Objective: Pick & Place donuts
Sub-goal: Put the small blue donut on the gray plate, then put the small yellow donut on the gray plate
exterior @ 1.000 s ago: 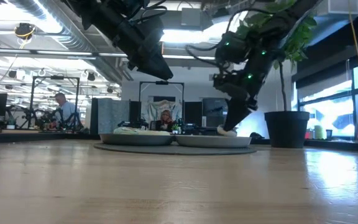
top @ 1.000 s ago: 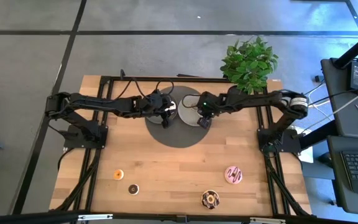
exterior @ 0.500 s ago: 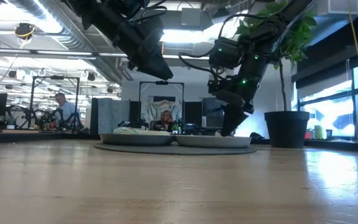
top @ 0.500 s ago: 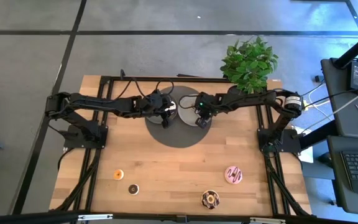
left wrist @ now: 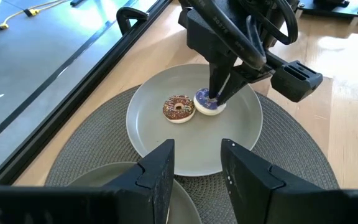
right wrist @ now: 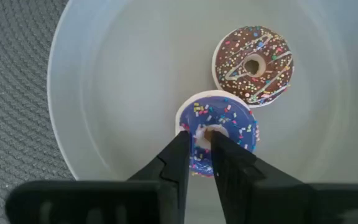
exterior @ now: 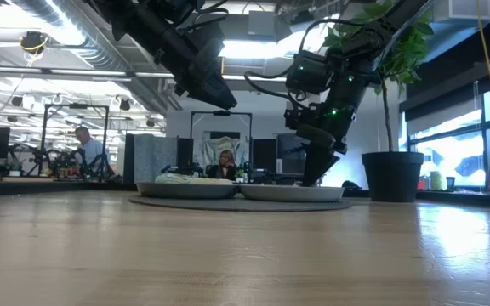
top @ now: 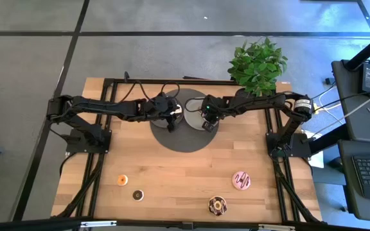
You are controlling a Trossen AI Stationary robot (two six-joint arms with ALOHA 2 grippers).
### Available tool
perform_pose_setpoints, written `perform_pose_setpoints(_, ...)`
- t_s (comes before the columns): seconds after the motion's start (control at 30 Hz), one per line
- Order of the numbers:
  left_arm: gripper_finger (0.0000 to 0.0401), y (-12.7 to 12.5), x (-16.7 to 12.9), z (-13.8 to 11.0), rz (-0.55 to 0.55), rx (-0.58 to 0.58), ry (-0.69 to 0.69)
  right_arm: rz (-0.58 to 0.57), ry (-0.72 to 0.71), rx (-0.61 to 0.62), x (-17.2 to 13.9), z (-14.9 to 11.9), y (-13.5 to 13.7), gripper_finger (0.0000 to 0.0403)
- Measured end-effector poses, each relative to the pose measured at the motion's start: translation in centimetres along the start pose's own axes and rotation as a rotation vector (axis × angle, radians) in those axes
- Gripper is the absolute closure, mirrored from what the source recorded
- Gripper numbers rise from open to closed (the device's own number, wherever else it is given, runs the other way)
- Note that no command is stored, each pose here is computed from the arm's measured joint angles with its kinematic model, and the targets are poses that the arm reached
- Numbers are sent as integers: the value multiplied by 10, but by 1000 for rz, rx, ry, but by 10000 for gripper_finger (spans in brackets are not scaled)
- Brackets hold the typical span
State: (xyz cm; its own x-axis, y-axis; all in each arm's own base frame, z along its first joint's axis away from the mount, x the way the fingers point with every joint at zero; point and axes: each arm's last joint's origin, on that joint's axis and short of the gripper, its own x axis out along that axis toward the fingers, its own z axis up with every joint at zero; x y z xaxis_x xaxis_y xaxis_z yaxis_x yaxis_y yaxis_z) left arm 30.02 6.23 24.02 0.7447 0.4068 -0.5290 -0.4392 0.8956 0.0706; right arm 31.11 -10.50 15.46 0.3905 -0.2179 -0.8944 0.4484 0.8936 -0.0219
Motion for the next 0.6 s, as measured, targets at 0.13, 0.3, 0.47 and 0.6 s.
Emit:
perform_pose_setpoints(0.13,274,0,0,0,0,0,0,0,-1,0,0,0,0,317)
perform_pose_setpoints(0.3,274,0,0,0,0,0,0,-8,-25,2,-9,2,-1,311)
perform_pose_setpoints(0.47,274,0,0,0,0,0,0,3,-84,-1,-40,5,0,315)
perform_pose_setpoints(0.6,274,0,0,-1,0,4,13,33,-121,-36,-75,-7,12,316)
